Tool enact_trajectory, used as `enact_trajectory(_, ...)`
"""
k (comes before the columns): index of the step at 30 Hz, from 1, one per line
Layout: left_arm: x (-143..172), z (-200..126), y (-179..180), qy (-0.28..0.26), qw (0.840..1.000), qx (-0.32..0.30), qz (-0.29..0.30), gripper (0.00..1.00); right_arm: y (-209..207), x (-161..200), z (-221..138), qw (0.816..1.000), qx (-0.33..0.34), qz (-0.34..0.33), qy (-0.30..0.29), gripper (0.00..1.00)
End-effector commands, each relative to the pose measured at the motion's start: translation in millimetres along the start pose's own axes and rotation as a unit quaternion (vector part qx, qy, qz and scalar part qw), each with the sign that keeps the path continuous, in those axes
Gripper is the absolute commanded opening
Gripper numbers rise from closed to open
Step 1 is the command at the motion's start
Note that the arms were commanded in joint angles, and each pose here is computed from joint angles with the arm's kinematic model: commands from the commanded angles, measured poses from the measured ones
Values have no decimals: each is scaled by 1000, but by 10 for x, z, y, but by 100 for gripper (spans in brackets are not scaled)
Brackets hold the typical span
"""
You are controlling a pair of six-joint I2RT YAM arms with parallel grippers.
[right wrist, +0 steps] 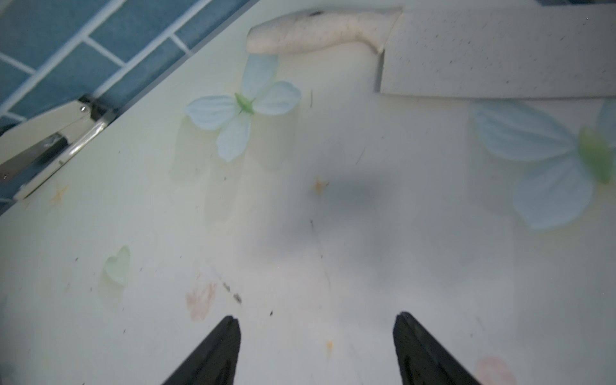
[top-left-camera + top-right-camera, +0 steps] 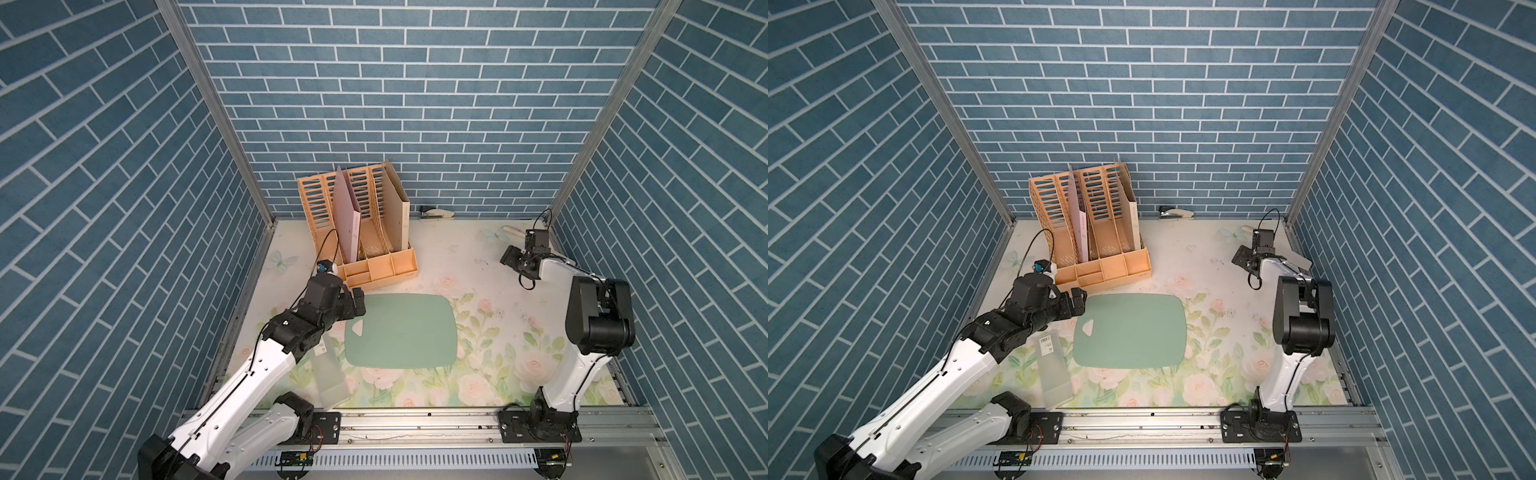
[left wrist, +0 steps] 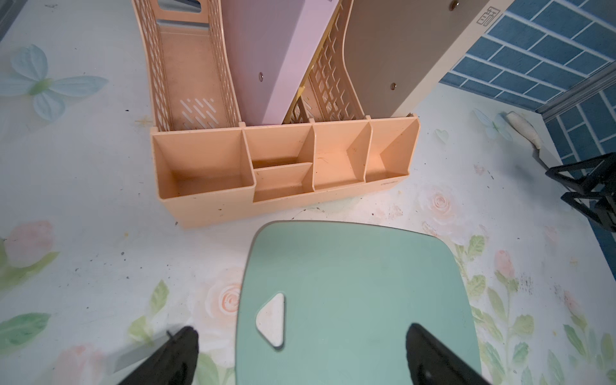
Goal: Align the knife with the edge of the cutting board
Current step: Move the knife to the center of the board.
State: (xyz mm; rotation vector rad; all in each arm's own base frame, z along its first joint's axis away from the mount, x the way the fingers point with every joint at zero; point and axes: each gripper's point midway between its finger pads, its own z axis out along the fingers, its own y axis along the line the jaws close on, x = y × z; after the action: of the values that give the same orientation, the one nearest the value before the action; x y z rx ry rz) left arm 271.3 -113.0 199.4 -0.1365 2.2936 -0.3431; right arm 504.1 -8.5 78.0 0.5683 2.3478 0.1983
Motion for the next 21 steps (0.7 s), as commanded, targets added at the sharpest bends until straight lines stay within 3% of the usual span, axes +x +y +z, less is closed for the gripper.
enact_trajectory(1, 60, -57, 43, 7, 1000, -3, 20, 100, -21, -339, 85, 999, 11, 10, -39, 76)
enact_trajectory(9, 109, -33, 30, 12, 1000, 5, 21, 100, 7, -907, 531, 995, -23, 56, -78, 75)
enact_trajectory(16, 82, -78, 44, -2, 1000, 6, 14, 100, -156, -1125, 1049, 991, -30, 102, -86, 73)
enact_trajectory(21, 102, -46, 52, 3, 1000, 2, 16, 100, -116, -1279, 1230, 987, -70, 110, -97, 72)
